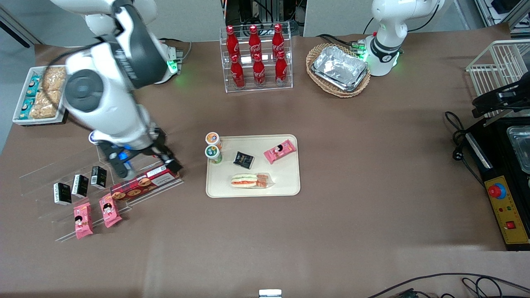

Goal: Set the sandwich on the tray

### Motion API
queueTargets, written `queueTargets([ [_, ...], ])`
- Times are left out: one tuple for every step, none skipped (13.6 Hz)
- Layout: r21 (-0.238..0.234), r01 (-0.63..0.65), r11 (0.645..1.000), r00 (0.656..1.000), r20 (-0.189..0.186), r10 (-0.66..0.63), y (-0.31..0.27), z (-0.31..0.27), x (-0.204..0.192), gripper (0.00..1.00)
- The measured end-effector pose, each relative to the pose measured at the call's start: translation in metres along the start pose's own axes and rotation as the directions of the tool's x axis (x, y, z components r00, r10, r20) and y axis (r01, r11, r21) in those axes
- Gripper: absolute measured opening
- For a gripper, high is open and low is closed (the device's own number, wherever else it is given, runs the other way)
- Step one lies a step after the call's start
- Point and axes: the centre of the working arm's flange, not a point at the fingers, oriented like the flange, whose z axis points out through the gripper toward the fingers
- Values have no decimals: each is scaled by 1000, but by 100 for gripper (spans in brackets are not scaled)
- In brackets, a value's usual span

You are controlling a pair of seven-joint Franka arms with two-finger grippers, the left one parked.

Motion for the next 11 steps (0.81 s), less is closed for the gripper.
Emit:
queueTargets([
  [-1,63,998,998,2,-63,13,-8,18,100],
  [5,137,991,991,0,-137,27,-17,38,100],
  [10,225,974,974,-3,-225,43,-25,58,100],
  [14,313,950,950,-6,-313,60,-31,79,100],
  [16,394,919,919,-10,-394,78,-36,102,100],
  [15,474,880,880,-16,-474,96,-40,124,100],
  [-2,555,832,832,-27,-554,113,-43,145,100],
  [-21,630,776,776,-34,-630,129,-45,163,100],
  [-35,688,725,724,-36,-689,141,-47,176,100],
  [-43,723,689,688,-38,-724,150,-50,184,99],
  [-48,745,666,664,-42,-746,157,-54,187,99],
])
